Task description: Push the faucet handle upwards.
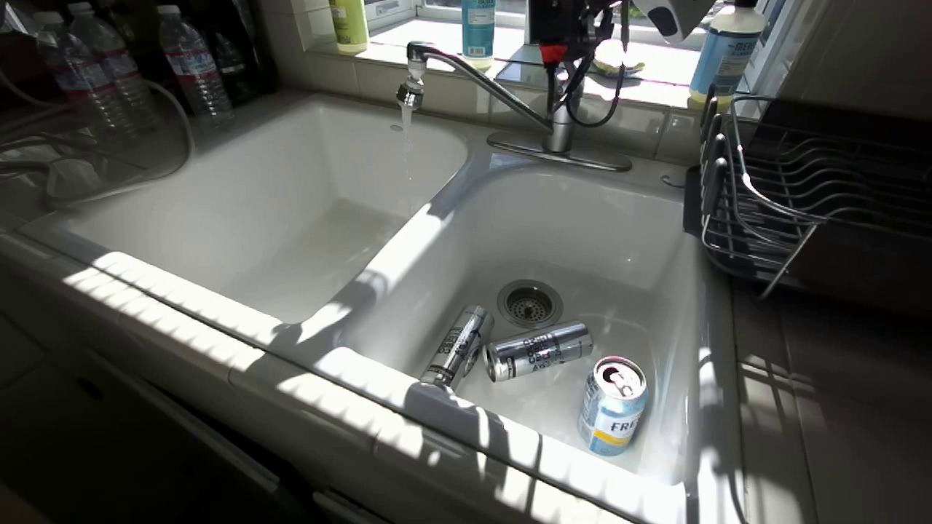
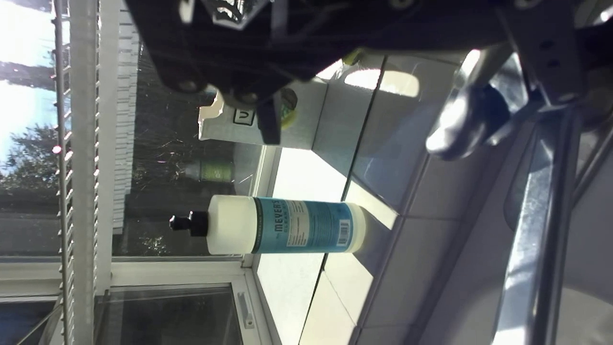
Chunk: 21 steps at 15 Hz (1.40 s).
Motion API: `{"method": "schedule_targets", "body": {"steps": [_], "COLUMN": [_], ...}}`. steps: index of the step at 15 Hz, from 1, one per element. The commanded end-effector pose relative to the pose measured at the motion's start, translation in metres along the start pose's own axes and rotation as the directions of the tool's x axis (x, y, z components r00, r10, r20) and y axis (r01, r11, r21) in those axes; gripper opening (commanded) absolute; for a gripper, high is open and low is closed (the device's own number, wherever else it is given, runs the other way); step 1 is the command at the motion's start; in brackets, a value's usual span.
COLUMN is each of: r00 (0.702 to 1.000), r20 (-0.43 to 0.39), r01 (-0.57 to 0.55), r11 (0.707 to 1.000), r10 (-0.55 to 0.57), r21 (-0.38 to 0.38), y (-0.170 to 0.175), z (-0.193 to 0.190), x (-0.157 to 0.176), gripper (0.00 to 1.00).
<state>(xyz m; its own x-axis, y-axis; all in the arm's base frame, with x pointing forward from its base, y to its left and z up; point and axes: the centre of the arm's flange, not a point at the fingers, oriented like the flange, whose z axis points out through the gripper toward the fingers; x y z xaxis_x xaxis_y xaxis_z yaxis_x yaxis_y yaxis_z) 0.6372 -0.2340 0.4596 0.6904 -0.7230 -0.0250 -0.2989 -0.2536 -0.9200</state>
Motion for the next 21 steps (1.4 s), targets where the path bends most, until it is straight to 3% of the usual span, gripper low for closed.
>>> {"method": "schedule_targets", "body": {"steps": [1,7,13,16,21], "r00": [1.0,0.997,0.99,0.975,0.919], "r20": [0.002,0.066,0.099,0.147,0.272], "r01": [0.013,0.049,0.137,0.223,0.393], "r11": [0.999,0.962,0.844,0.788,0.721], "r10": [-0.013,-0.033,-0.1,-0.168,-0.286], "r21": [-0.046,-0.267,-0.519,-0.574,-0.571], "y": [-0.034,-0.046,-0.059,-0.062,-0.069], "z": [-0.003,-0.011,-0.018,-0.019,-0.025], "x": [-0.004,-0.028,-0.067,-0.088,-0.139], "gripper": [1.0,1.0,1.0,1.0,1.0]}}
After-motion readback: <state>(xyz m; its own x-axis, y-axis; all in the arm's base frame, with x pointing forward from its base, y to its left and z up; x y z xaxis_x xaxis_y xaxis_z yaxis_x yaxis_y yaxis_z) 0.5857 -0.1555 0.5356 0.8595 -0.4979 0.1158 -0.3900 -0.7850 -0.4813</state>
